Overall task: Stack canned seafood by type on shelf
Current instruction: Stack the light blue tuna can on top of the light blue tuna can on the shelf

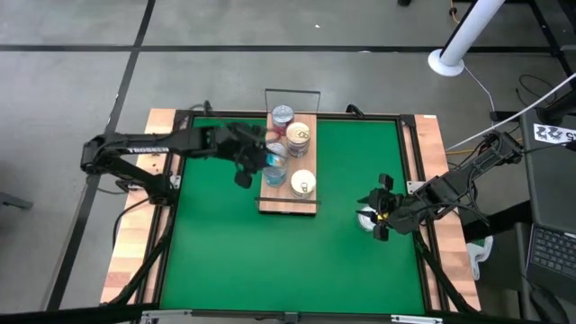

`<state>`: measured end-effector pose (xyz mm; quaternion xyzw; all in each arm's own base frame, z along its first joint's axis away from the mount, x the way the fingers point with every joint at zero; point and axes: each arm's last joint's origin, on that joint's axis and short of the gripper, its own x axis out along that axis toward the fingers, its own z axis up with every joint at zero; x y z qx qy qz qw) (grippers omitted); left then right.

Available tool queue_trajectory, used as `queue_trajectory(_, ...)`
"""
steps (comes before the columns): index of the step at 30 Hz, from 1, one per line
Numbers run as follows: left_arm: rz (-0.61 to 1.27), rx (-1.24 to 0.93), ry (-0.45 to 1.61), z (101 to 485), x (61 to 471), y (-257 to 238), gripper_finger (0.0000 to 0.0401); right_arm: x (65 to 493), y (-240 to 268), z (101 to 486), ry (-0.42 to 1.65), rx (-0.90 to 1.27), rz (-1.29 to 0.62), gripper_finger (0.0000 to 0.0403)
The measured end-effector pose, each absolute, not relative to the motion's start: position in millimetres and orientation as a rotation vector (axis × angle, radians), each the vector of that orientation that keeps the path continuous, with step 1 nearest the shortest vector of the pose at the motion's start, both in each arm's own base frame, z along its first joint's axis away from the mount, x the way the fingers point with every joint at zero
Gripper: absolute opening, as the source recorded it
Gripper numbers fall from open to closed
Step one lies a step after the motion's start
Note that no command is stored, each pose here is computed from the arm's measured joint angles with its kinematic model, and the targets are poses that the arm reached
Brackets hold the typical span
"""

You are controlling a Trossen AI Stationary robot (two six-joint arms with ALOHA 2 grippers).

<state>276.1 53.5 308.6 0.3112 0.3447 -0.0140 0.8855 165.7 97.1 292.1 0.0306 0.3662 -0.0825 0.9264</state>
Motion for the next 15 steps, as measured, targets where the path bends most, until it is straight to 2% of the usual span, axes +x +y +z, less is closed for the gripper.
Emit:
queue_trajectory(7,0.088,0.890,0.736,290,282,27,0.0142,166,96,293,0.732,0.052,-0.196,0.0140)
queue_trajectory(15,0.094,0.988,0.784,273,279,8,0.0142,166,96,293,0.722,0.052,-0.202,0.0140)
